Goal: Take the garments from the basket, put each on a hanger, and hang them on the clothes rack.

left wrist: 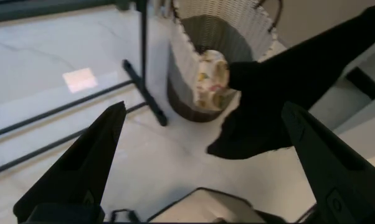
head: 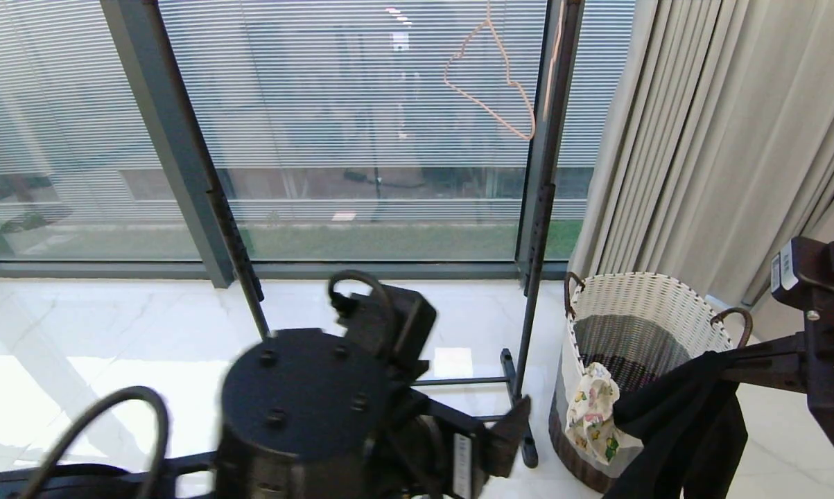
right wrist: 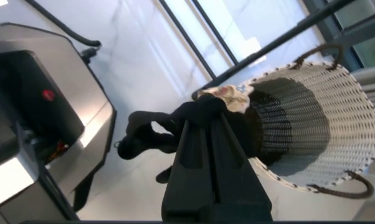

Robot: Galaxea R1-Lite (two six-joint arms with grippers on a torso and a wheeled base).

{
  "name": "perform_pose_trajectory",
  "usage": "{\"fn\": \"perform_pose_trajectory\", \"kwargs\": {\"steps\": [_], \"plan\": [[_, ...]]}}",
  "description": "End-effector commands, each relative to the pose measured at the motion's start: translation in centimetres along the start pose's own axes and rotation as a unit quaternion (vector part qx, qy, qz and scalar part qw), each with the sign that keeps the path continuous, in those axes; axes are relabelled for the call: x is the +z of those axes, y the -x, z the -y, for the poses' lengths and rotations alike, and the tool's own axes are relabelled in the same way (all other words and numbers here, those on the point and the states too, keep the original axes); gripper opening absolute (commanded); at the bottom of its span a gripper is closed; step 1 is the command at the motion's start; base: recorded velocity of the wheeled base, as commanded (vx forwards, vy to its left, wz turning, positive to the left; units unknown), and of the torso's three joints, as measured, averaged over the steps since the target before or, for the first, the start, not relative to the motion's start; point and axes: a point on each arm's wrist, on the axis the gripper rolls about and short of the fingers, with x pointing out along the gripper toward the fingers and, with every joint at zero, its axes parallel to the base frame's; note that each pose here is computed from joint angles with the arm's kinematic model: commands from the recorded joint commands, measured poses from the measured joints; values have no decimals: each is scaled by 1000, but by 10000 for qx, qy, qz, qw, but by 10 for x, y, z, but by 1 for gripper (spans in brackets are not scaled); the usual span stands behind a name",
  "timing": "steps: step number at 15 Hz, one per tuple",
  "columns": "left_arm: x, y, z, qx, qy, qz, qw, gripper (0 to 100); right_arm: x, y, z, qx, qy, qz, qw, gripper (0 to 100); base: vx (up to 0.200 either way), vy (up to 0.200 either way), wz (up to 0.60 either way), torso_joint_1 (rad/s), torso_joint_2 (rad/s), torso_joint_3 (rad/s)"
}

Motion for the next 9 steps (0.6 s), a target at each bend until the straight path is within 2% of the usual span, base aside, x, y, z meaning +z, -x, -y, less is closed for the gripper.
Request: {"fn": "perform_pose_trajectory", "kwargs": {"steps": [1, 2, 4, 6, 9], "plan": [[-35, -59, 63, -278, -59, -402, 9988, 100, 5, 2, -6, 100, 104, 118, 9998, 0, 0, 0, 0, 0, 0, 0], [-44, -67, 79, -395, -157, -462, 9980, 100, 8, 2, -6, 112, 141, 150, 9997, 0, 0, 0, 0, 0, 0, 0], [-60, -81, 98, -521, -321, -577, 9965, 100, 10, 3, -6, 121, 175, 191, 9996, 0, 0, 0, 0, 0, 0, 0], [-70, -95, 102, -478, -508, -637, 9955, 100, 10, 4, -7, 110, 112, 209, 9997, 0, 0, 0, 0, 0, 0, 0], [-69, -116, 102, -347, -436, -545, 9970, 100, 12, 8, -11, 157, 106, 307, 9994, 0, 0, 0, 0, 0, 0, 0]]}}
